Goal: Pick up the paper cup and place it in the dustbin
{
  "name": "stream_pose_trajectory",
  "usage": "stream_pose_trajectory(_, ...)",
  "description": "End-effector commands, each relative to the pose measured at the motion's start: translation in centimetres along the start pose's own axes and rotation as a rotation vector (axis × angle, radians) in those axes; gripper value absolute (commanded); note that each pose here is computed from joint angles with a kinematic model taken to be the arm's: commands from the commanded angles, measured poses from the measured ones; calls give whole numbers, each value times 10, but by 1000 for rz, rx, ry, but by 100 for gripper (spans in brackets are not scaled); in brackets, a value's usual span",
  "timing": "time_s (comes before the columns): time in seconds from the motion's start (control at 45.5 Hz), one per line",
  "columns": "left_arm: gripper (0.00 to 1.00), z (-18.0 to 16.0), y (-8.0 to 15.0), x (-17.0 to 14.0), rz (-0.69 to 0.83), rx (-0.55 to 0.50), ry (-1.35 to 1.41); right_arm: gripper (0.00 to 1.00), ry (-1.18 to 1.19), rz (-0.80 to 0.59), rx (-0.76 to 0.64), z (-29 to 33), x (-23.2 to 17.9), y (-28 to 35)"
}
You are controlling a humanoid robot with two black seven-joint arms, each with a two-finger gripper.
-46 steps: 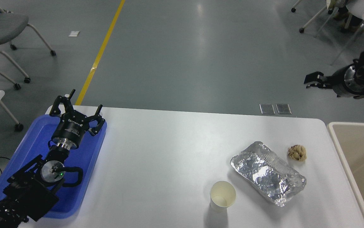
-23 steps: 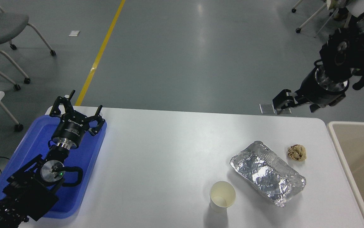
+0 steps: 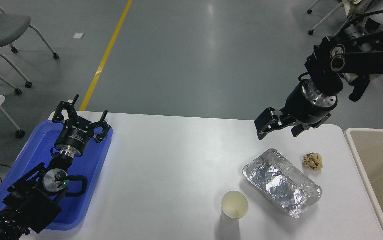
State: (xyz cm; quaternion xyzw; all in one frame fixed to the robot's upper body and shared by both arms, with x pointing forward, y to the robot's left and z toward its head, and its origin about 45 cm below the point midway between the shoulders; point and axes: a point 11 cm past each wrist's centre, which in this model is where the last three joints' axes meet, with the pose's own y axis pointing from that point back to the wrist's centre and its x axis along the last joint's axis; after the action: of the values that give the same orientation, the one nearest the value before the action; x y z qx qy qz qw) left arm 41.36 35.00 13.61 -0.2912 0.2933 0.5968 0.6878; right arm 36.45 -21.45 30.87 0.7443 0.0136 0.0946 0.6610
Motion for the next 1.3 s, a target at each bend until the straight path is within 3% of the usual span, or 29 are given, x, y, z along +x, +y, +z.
stream_pose_trajectory(0.0, 100, 0, 0, 0, 0, 0, 0, 100, -3, -95, 20, -3, -20, -37)
stream_pose_trajectory(0.374, 100, 0, 0, 0, 0, 0, 0, 100, 23, -187, 53, -6, -48, -99)
stream_pose_trajectory(1.033, 100, 0, 0, 0, 0, 0, 0, 100, -50, -192, 109, -9, -70, -180)
stream_pose_trajectory(1.275, 100, 0, 0, 0, 0, 0, 0, 96, -30, -170, 135, -15, -78, -199)
